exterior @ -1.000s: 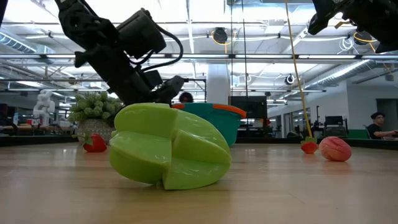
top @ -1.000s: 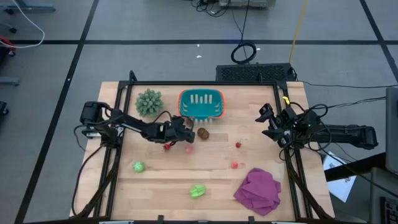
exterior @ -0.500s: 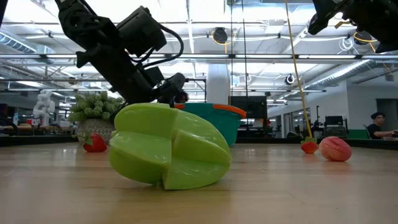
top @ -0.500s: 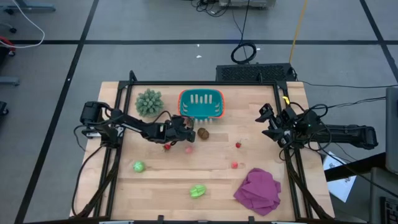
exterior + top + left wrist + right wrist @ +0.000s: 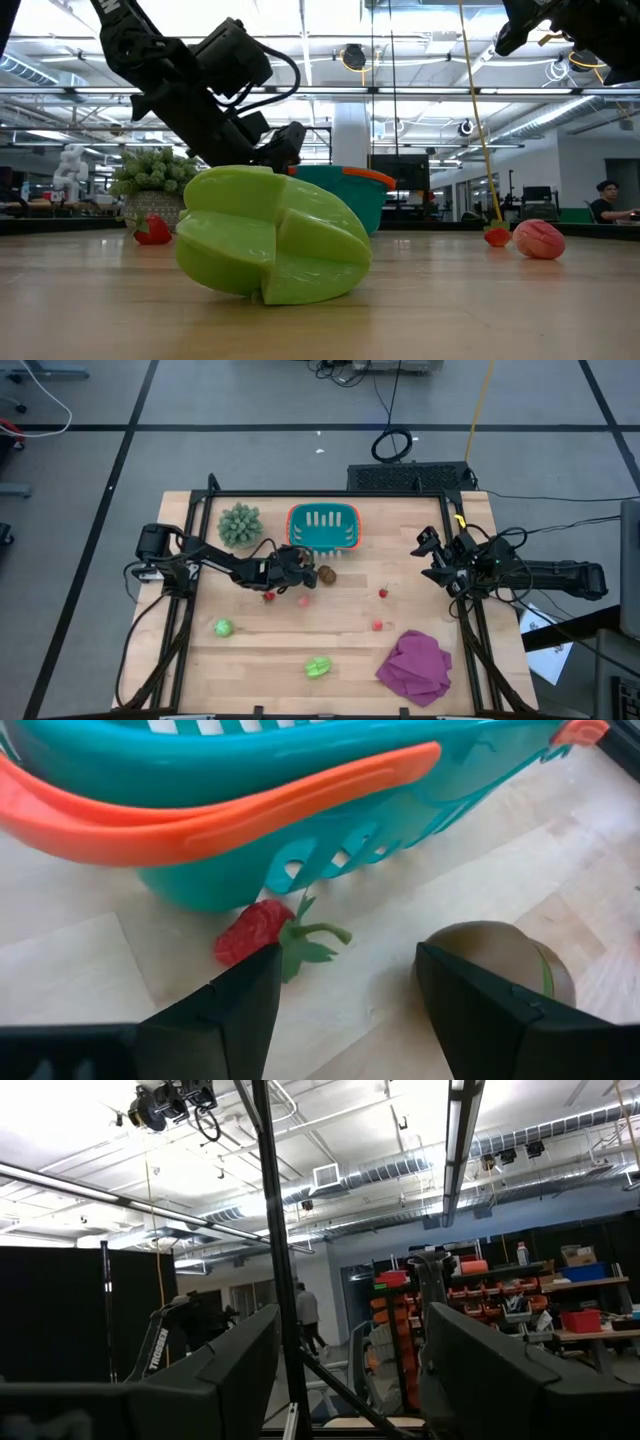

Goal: Pick and placing Produce into tupperware
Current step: Put the top red strawberry into the blue basket

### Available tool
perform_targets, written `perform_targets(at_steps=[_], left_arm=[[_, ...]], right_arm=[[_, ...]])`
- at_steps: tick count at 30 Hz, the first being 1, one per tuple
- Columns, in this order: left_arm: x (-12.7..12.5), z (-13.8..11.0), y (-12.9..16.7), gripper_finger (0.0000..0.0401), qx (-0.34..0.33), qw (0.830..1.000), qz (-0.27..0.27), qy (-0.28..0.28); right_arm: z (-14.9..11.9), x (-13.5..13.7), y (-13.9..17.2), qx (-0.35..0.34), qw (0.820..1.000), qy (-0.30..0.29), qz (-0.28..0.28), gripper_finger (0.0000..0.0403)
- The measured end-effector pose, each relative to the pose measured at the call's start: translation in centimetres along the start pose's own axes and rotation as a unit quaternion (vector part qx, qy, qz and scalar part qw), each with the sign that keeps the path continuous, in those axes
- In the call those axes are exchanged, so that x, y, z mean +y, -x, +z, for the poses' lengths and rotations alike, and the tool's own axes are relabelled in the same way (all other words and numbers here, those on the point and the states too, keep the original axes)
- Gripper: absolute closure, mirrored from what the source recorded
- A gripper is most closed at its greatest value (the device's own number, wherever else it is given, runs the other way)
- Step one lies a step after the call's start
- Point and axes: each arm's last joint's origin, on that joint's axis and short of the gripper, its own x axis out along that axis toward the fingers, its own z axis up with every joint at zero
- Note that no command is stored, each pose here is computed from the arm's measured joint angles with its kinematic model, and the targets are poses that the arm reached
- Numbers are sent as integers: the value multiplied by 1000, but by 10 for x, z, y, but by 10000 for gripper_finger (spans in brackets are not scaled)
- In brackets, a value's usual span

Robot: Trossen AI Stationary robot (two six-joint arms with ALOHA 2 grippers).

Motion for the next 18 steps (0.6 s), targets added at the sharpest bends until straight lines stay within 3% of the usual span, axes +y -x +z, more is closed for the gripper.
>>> perform_targets(at_steps=[18], left_arm=[[6,-4,0,167,29,999,22,8]], right_arm=[[0,0,0,0,1000,0,0,161]])
